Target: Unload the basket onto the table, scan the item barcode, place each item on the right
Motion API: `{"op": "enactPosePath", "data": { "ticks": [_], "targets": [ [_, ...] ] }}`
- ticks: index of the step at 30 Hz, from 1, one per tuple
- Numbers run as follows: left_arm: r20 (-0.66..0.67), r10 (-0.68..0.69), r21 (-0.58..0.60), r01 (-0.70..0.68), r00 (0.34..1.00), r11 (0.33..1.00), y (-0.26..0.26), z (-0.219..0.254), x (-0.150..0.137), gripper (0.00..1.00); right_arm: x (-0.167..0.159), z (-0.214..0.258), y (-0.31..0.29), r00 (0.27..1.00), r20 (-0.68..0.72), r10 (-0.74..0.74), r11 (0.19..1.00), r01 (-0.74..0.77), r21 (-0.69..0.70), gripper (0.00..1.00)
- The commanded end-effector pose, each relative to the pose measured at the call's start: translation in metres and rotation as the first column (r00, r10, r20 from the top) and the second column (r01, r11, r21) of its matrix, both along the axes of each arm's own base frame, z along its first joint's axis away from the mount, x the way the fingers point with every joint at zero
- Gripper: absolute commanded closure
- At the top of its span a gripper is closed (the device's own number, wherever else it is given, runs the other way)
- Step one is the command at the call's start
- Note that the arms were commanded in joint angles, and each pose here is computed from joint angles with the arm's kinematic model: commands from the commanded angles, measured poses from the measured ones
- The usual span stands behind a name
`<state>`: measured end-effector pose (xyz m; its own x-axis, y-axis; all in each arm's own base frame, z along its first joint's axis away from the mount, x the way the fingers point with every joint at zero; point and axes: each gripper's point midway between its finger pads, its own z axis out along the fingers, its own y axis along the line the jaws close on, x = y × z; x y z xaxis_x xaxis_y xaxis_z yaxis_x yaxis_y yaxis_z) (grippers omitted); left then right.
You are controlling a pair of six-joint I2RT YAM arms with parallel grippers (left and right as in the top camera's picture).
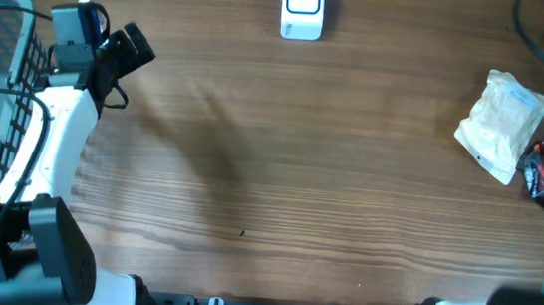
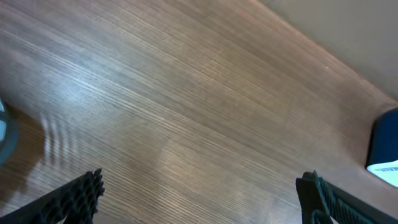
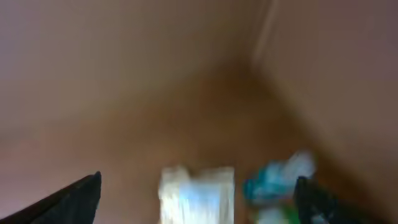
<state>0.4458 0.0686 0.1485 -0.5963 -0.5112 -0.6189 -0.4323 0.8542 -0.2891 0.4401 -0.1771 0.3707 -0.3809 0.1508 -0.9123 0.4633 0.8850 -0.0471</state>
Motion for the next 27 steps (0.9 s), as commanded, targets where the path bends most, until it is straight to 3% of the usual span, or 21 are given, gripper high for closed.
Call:
{"op": "enactPosePath", "data": {
  "ticks": [1,3,5,8,10,14,18,20,24,27],
  "targets": [
    [0.026,-0.001,0.017,0.000,1.000,1.000,0.003,0.012,0.002,0.00,-0.052,0.137,0.025,0.929,0.368,0.042,0.993,0.001,-0.117,0.00],
    [0.128,-0.003,0.029,-0.001,0.992,1.000,0.005,0.031,0.019,0.00,-0.085,0.195,0.044,0.858,0.503,0.103,0.976,0.009,-0.216,0.01],
    [0.255,-0.019,0.064,0.002,0.967,0.998,0.008,0.062,0.033,0.00,-0.107,0.212,0.062,0.864,0.472,0.173,0.937,0.004,-0.350,0.00],
    [0.380,-0.206,0.339,0.071,0.902,0.938,0.010,0.131,0.034,0.00,-0.139,0.216,0.086,0.865,0.452,0.217,0.926,-0.036,-0.377,0.00],
    [0.424,-0.208,0.461,-0.012,0.881,0.887,0.022,0.176,0.014,0.00,-0.145,0.212,0.099,0.861,0.444,0.250,0.923,-0.074,-0.377,0.00],
    [0.587,-0.228,0.495,-0.121,0.777,0.861,0.011,0.279,-0.067,0.00,-0.157,0.203,0.116,0.859,0.423,0.287,0.924,-0.132,-0.359,0.00],
    [0.722,-0.287,0.495,-0.181,0.630,0.850,-0.015,0.351,-0.170,0.00,-0.202,0.172,0.121,0.852,0.438,0.286,0.927,-0.130,-0.352,0.00],
    [0.742,-0.367,0.513,-0.123,0.562,0.850,-0.036,0.365,-0.196,0.00,-0.224,0.156,0.123,0.842,0.456,0.287,0.925,-0.121,-0.359,0.00],
    [0.760,-0.406,0.538,-0.139,0.507,0.832,-0.047,0.378,-0.236,0.00,-0.288,0.148,0.131,0.786,0.543,0.297,0.920,-0.082,-0.384,0.00],
    [0.801,-0.453,0.548,-0.175,0.390,0.818,-0.065,0.397,-0.297,0.00,-0.323,0.146,0.137,0.759,0.579,0.297,0.920,-0.064,-0.388,0.00]
  ]
}}
